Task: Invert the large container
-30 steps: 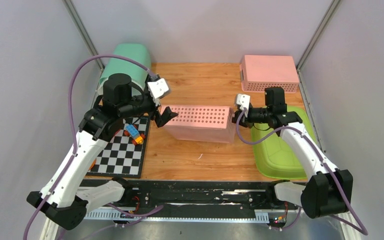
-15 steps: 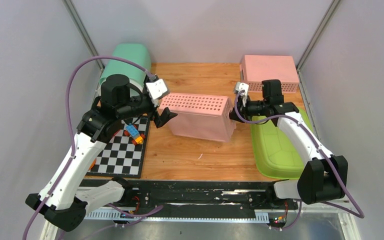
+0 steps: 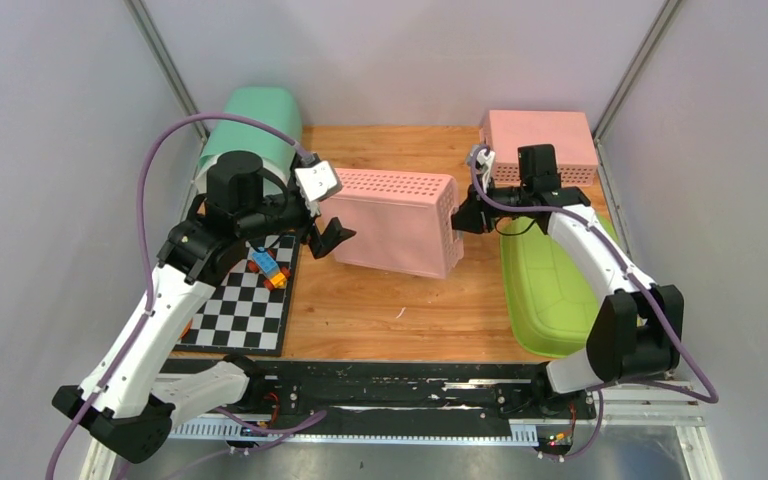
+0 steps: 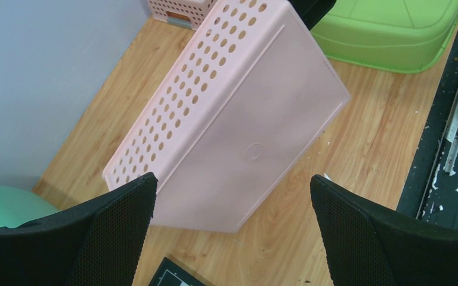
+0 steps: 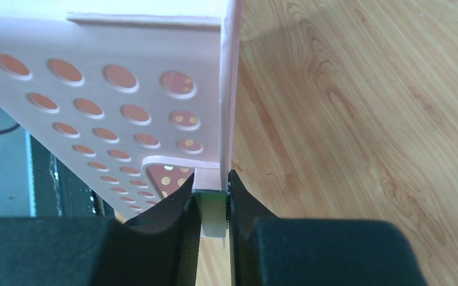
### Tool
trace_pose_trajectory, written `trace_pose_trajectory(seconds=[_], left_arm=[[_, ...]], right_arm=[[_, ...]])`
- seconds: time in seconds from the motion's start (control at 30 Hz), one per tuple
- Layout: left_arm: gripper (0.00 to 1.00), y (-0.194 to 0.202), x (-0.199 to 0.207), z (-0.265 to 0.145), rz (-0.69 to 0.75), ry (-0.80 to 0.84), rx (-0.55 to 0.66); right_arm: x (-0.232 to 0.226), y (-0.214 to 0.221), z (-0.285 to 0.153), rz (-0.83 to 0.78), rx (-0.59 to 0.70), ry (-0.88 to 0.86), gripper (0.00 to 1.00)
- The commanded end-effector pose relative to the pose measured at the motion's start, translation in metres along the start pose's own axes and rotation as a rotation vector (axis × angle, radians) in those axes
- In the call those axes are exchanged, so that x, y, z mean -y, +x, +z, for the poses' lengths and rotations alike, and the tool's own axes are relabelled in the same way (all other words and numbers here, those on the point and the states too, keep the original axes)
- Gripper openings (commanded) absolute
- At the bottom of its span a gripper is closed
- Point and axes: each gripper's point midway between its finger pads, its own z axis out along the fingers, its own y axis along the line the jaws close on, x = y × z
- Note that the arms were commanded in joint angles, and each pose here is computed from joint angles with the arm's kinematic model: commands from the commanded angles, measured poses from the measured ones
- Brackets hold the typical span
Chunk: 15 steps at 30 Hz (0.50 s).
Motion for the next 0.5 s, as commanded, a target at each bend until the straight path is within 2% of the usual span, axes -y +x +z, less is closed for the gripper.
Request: trace_pose_trajectory(seconds=[0.0,0.47], left_arm=[[1.00,0.001,0.003,-0.002,0.003,0.013,0.008],[1.00,0.007,0.007,0.001,-0.005,0.027,0.001]], right_arm=[[-0.014,-0.022,0.004,0.094,0.041,-0.086,0.03],[0.003,-0.020,0.022,0.341,0.010,-0.127,0.03]])
